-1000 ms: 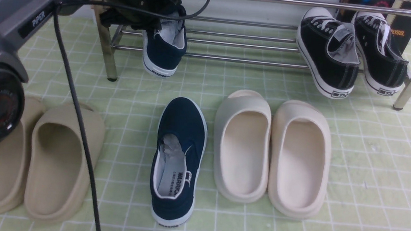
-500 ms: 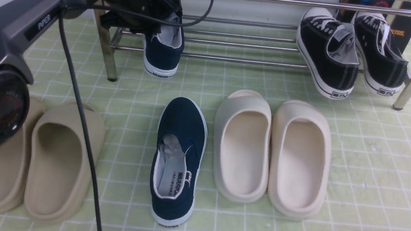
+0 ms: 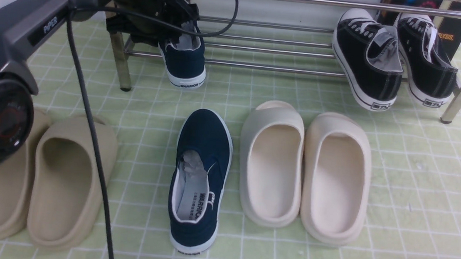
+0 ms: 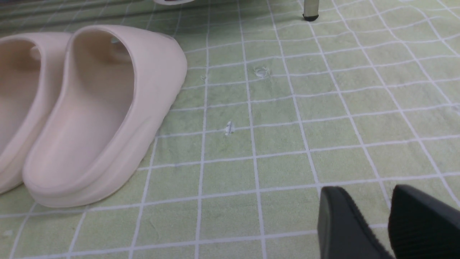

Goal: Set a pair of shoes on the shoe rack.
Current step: Use the left arm to put a shoe into the shoe rack

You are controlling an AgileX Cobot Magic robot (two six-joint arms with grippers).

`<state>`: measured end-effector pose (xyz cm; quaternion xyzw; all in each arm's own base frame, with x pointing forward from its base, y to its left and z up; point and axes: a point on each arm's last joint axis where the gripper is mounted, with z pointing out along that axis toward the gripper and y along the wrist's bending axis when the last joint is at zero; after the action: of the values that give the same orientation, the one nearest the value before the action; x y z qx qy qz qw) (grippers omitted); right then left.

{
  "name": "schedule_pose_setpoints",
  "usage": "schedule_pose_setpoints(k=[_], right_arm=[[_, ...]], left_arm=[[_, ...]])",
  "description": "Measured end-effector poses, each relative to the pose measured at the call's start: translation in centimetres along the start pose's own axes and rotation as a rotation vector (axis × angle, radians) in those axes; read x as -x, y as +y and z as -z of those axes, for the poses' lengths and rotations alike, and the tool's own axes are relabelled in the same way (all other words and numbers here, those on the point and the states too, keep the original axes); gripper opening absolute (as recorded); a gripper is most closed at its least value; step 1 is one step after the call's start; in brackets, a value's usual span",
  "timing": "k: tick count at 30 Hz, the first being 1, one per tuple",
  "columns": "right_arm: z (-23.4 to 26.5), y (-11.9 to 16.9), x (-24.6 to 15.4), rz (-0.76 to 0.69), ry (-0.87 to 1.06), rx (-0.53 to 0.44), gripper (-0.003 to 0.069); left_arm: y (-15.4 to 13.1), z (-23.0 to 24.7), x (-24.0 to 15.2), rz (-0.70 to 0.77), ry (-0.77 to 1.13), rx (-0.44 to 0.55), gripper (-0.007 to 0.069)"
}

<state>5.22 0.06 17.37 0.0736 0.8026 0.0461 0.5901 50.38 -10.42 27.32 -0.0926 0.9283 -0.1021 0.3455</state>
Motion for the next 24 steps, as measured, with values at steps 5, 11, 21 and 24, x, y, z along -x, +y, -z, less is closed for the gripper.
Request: schedule_pose_setpoints(k=[5, 11, 21, 24], right_arm=[[0.00, 0.00, 0.00, 0.000, 0.000, 0.000, 0.0239], [0.00, 0.00, 0.00, 0.000, 0.000, 0.000, 0.0239], [0.00, 0.00, 0.00, 0.000, 0.000, 0.000, 0.0239], [0.00, 0.00, 0.00, 0.000, 0.000, 0.000, 0.0239]], left_arm=[[0.01, 0.02, 0.00, -0.015, 0.001, 0.006, 0.0059], [0.06, 0.31, -0.03, -0.152, 0.020, -0.004, 0.0027], [-0.14, 0.59, 0.43, -0.179, -0.014, -0.054, 0.0027], [-0.09, 0.54, 0.45, -0.207, -0.016, -0.052, 0.0027]])
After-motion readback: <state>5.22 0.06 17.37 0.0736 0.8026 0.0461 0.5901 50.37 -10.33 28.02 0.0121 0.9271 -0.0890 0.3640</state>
